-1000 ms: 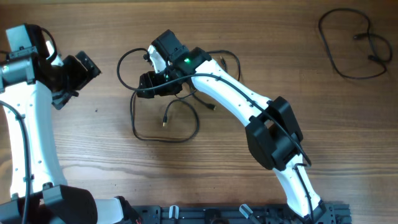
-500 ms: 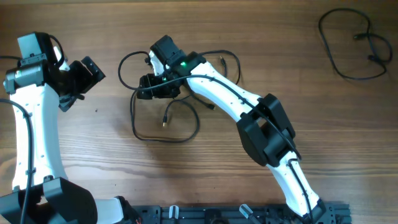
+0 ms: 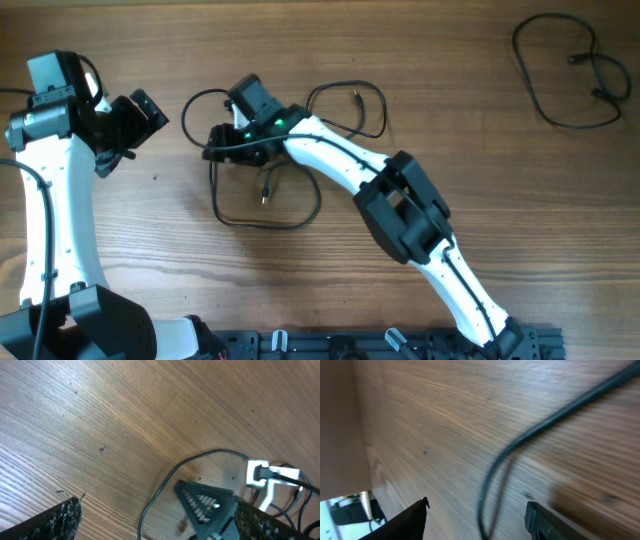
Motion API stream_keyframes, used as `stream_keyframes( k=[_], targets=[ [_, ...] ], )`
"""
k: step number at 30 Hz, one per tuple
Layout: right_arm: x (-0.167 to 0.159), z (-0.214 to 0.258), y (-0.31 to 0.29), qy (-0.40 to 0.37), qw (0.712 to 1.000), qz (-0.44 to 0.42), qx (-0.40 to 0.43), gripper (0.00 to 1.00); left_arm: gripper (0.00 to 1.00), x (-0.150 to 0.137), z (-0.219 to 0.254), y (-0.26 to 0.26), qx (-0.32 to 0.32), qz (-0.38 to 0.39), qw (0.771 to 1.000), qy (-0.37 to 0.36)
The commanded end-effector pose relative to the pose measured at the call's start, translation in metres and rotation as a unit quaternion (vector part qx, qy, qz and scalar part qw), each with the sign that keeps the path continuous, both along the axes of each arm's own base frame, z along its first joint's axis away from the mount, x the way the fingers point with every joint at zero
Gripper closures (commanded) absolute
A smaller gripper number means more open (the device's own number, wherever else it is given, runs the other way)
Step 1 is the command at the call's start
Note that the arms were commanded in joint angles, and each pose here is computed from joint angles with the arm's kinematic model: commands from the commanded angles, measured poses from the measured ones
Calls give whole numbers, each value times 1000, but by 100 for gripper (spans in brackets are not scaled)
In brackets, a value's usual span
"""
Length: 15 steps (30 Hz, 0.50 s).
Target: Untangle cables
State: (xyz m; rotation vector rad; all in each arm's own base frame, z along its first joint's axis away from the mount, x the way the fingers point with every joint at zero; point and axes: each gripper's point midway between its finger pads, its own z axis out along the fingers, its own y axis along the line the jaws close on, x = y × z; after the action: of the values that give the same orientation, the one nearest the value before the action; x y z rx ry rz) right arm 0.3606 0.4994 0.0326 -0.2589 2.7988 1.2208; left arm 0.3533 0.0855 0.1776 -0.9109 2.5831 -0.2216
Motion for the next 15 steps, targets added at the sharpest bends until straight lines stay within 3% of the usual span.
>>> stream_keyframes(
  k=[1,8,12,15],
  targets=[
    [-9,-29,11,32,999,-30,-14,35,0,-2,-3,12,32,7,999,8],
    [-24,-71,18,33,998,-39,-46,37,0,-9,-3,43,43,52,998,8],
    [-19,-84,14,21,996,-55,-65,57,0,-19,-3,66,37,99,994,9],
    [-13,-86,11,-37,996,-18,-78,81,0,-23,-3,74,37,110,993,10]
  ],
)
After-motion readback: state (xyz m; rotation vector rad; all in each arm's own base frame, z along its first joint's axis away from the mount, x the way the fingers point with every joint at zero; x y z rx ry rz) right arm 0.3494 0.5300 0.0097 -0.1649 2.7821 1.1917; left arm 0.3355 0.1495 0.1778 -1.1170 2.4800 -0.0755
